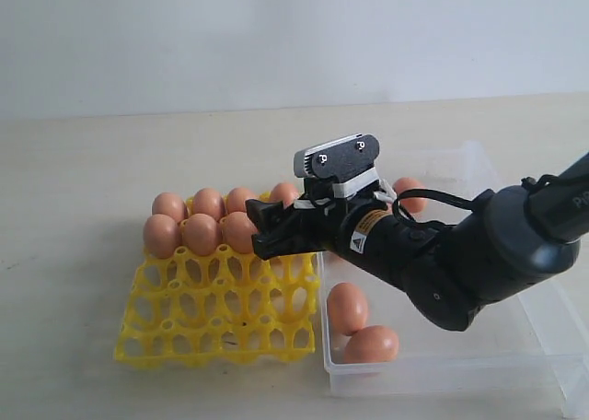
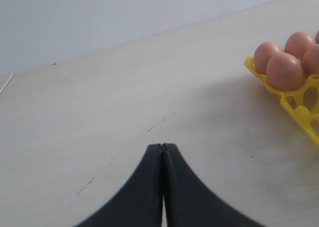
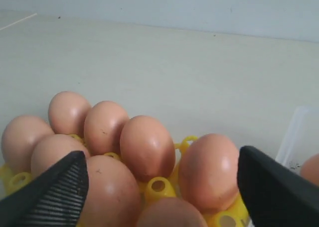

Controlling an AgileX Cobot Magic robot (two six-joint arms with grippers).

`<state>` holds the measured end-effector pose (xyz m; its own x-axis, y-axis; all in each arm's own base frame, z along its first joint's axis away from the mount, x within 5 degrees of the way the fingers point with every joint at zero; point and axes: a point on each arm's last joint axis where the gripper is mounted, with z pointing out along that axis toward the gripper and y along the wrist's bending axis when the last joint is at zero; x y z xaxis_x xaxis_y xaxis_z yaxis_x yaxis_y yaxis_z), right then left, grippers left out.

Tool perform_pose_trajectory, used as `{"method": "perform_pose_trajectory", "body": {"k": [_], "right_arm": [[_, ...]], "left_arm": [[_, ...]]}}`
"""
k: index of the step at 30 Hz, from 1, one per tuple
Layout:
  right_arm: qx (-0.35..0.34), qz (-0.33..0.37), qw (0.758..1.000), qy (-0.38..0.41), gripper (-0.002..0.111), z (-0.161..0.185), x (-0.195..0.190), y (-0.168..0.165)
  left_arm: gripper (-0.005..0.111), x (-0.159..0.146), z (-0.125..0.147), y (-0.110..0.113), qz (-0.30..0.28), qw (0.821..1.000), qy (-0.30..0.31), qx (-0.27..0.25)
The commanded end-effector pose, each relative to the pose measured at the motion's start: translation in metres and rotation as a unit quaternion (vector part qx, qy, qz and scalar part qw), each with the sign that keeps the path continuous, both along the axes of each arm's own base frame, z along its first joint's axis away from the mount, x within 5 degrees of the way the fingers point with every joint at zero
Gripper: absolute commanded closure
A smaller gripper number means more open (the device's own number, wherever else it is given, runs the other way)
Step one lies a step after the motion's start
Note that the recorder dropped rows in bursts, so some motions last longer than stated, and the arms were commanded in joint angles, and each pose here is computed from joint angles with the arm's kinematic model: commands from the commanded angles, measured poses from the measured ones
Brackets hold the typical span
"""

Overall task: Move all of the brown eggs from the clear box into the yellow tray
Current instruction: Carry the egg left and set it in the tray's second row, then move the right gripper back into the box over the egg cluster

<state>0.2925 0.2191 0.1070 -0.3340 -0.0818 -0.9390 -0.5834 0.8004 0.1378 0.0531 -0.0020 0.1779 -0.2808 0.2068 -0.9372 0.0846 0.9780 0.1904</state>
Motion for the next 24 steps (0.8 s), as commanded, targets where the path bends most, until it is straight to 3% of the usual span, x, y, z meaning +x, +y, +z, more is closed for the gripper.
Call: {"method": "perform_pose_trajectory", "body": {"k": [1,4,8,12,17,20,24], "right_arm": [[0.011,0.002,1.0,-0.023,0.043,0.024,0.0,-0.001],[-0.013,0.008,0.999,-0.05,0.065,0.059,-0.004,-0.006],[-0.057,-0.014,0.997,-0.051,0.108,0.105,-0.016,-0.021],[-0.122,-0.026,0.992,0.011,0.108,0.115,-0.027,-0.04],[-0.24,0.035,0.962,0.124,0.107,0.099,-0.04,-0.062],[-0.21,-0.016,0.958,0.195,0.103,0.094,-0.037,-0.076],[-0.223,-0.039,0.953,0.203,0.091,0.1,-0.027,-0.089]], "left_arm": [[0.107,0.0,0.003,0.0,0.001,1.0,-0.01,-0.008],[0.107,0.0,0.003,0.0,0.001,1.0,-0.01,-0.008],[0.107,0.0,0.003,0.0,0.001,1.0,-0.01,-0.008],[0.107,0.0,0.003,0.0,0.001,1.0,-0.01,-0.008],[0.107,0.0,0.003,0.0,0.001,1.0,-0.01,-0.008],[0.107,0.0,0.003,0.0,0.001,1.0,-0.01,-0.008],[0.107,0.0,0.003,0.0,0.001,1.0,-0.01,-0.008]]}}
